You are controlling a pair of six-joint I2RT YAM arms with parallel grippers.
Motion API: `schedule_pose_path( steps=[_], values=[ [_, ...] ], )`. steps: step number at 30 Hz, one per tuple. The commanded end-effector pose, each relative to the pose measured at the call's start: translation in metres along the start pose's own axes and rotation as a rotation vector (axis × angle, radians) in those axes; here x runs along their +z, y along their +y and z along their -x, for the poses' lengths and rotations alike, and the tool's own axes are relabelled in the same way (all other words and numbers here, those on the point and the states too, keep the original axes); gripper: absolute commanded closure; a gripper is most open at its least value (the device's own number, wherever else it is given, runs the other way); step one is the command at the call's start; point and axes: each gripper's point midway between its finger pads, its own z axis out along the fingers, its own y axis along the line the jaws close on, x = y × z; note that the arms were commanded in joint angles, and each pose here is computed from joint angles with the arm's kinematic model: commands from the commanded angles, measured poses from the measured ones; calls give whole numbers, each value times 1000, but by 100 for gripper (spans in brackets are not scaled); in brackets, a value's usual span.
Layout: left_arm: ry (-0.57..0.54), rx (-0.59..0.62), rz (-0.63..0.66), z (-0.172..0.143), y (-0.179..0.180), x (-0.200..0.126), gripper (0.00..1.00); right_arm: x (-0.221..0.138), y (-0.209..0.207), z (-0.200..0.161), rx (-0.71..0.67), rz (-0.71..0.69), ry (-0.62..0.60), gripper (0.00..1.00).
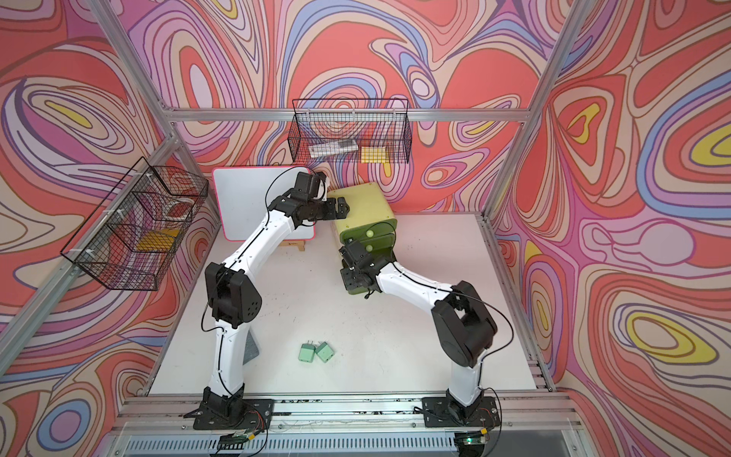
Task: Place the plugs into the drawer by color
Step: Place the plug in the drawer, then pick up the plug from the center of the board.
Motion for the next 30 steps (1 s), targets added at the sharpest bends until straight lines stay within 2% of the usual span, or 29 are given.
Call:
schedule_pose_path(
  steps=[1, 7, 11, 17, 22, 26, 30],
  values=[
    [52, 14, 44, -13, 10, 2, 3, -31, 52, -29, -64, 109, -3, 41],
    [54, 6, 35, -14, 9, 5, 3, -39, 129, -98, -150, 222, 71, 43],
    [60, -5, 26, -16, 8, 7, 3, -34, 157, -133, -214, 258, 152, 41],
    [64, -11, 20, -17, 7, 7, 3, -17, 159, -161, -243, 227, 255, 36],
    [62, -10, 15, -16, 6, 8, 3, -6, 157, -165, -249, 198, 274, 36],
    [60, -11, 13, -16, 6, 8, 3, 0, 157, -166, -259, 181, 279, 39],
    [59, -9, 14, -15, 6, 9, 3, 2, 157, -166, -255, 173, 283, 49]
  ],
)
